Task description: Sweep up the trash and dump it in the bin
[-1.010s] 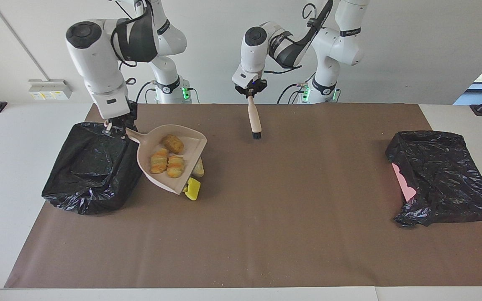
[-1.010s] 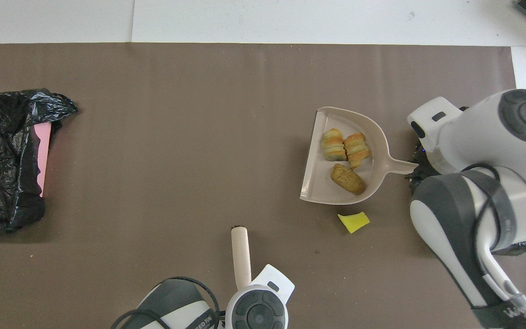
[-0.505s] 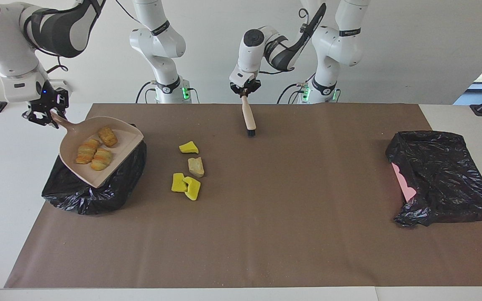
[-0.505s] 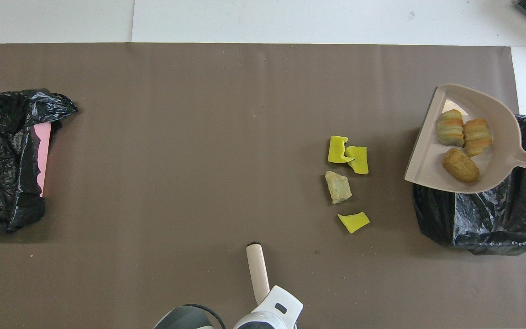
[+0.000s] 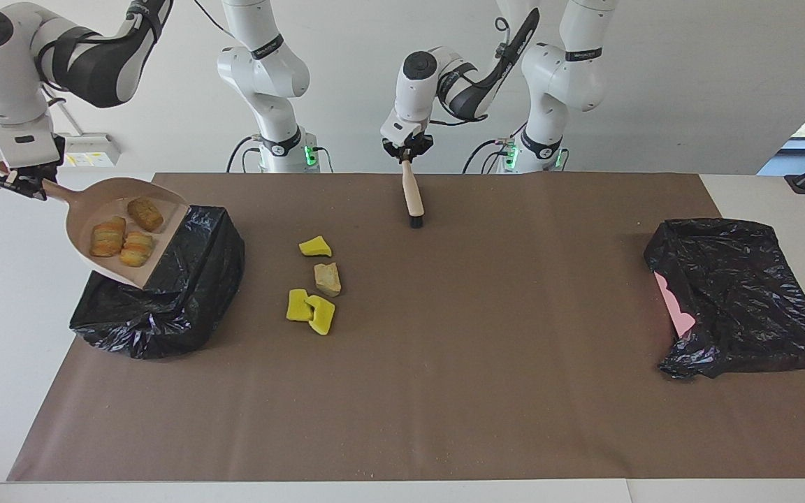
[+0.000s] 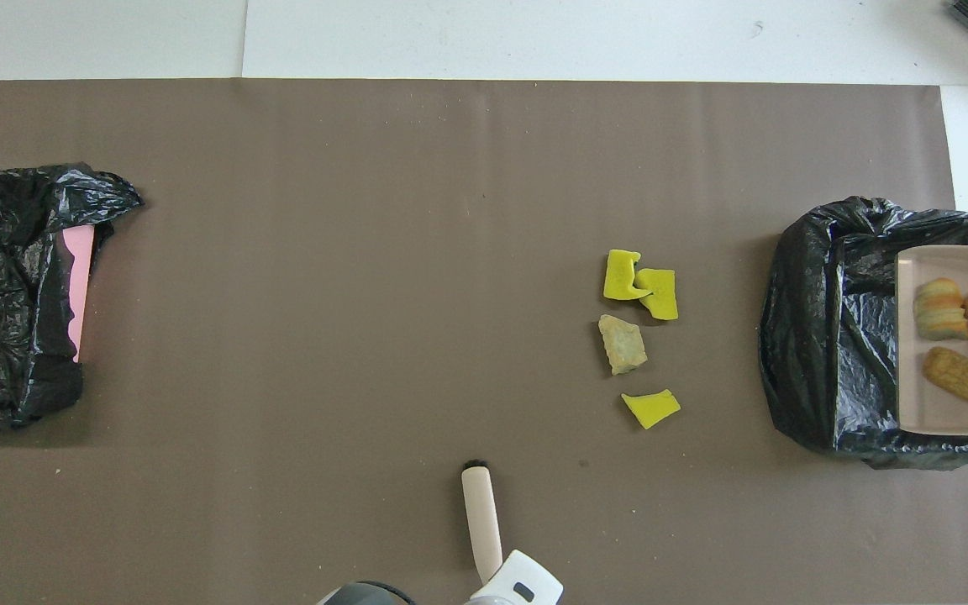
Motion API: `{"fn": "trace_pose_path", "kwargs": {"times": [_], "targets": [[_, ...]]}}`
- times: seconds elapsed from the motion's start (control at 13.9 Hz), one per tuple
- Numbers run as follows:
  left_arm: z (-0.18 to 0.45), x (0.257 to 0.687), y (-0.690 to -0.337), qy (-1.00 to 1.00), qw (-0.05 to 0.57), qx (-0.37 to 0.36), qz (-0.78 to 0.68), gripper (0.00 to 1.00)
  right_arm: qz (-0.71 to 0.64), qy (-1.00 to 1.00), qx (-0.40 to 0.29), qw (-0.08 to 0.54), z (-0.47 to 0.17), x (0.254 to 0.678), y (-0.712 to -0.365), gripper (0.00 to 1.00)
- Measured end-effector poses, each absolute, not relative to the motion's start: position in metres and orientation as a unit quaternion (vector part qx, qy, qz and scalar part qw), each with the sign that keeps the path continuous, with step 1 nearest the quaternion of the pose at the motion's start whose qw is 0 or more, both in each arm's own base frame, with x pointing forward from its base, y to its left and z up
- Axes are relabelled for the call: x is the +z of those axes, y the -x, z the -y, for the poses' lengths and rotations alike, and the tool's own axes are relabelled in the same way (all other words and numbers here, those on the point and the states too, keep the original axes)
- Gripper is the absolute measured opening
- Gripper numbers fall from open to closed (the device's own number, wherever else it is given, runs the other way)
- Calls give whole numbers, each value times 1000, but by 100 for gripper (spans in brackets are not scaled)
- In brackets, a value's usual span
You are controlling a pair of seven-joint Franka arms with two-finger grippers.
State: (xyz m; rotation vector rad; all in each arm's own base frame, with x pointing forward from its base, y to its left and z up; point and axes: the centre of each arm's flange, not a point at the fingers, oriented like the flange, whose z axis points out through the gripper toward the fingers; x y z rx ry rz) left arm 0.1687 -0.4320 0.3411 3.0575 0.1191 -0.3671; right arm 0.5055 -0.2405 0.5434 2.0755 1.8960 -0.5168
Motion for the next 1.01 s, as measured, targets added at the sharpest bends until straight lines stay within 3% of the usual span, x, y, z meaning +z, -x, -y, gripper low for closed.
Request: {"fn": "trace_pose_path", "kwargs": {"times": [0.14, 0.5, 0.79, 1.01], "targets": [[431, 340, -170, -992, 29, -120, -40, 42, -682, -684, -207, 156, 232, 531, -510, 31], [440, 358, -186, -991, 55, -109, -50, 99, -726, -621, -230, 184, 214, 520, -521, 31], [440, 417, -261, -989, 121, -67, -54, 100, -730, -593, -268, 208, 217, 523, -521, 31], [416, 466, -324, -991, 126, -26, -25, 100, -738, -561, -296, 231, 205, 526, -528, 31]]}}
